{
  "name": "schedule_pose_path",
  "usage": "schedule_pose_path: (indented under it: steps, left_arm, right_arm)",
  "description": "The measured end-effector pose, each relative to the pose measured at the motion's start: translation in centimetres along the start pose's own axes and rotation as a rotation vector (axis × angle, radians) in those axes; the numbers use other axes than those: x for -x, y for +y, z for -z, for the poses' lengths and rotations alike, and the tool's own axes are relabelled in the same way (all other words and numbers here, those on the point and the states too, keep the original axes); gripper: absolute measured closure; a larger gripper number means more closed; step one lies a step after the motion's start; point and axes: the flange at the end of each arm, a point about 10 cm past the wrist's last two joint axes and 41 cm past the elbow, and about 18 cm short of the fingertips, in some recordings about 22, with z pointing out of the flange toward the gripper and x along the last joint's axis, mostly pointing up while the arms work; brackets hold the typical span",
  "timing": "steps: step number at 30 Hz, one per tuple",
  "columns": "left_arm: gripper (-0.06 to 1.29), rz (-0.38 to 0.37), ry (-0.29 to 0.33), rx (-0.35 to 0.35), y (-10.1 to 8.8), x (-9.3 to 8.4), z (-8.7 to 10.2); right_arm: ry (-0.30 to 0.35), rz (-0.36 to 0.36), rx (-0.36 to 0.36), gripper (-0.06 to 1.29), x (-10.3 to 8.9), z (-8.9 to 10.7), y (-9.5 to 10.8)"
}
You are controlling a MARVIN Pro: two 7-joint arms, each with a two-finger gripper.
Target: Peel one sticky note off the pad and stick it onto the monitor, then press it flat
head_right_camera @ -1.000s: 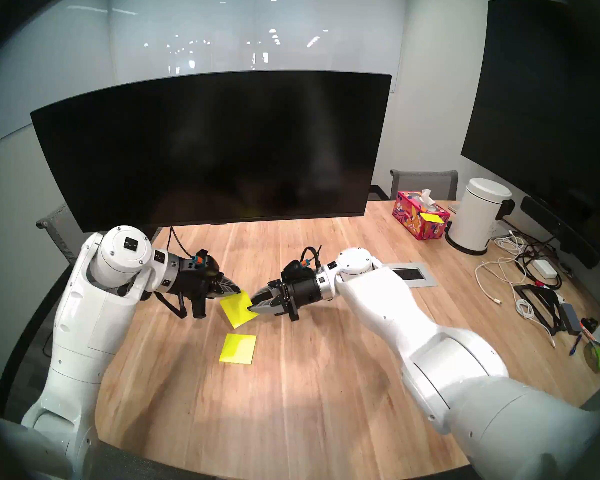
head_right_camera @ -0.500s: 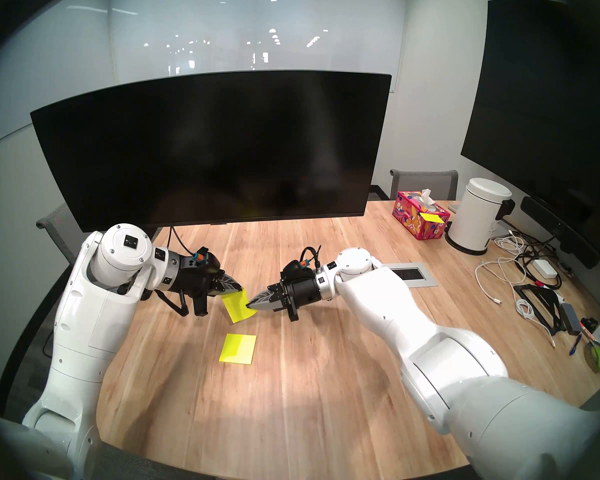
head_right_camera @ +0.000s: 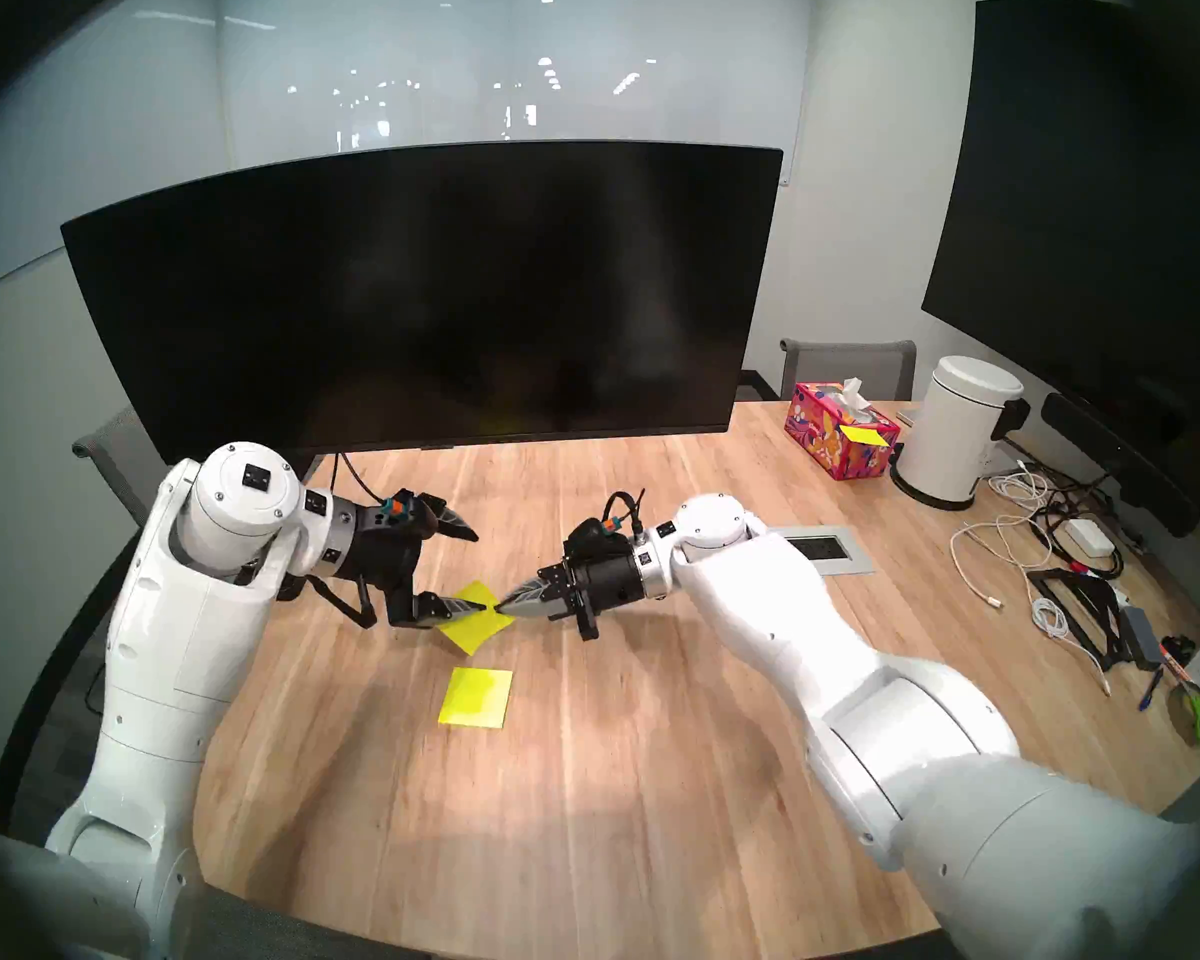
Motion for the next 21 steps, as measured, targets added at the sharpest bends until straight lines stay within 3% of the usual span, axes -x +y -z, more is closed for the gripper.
schedule_pose_path:
  steps: [2, 13, 21]
  left_arm:
    - [-0.05, 0.004, 0.001, -0.003, 0.0, 0.0, 0.1]
    - [-0.03, 0.054, 0.035, -0.032, -0.6, 0.0, 1.1]
    - [-0.03, 0.136, 0.088, -0.071, -0.7, 0.8, 3.6]
  right_arm:
    - [-0.001, -0.002, 0.006, 1.25, 0.1, 0.1, 0.0]
    - [0.005, -0.016, 0.072, 1.25, 0.4, 0.5, 0.1]
    - [0.022, -0.033, 0.165, 1.25, 0.9, 1.1, 0.5]
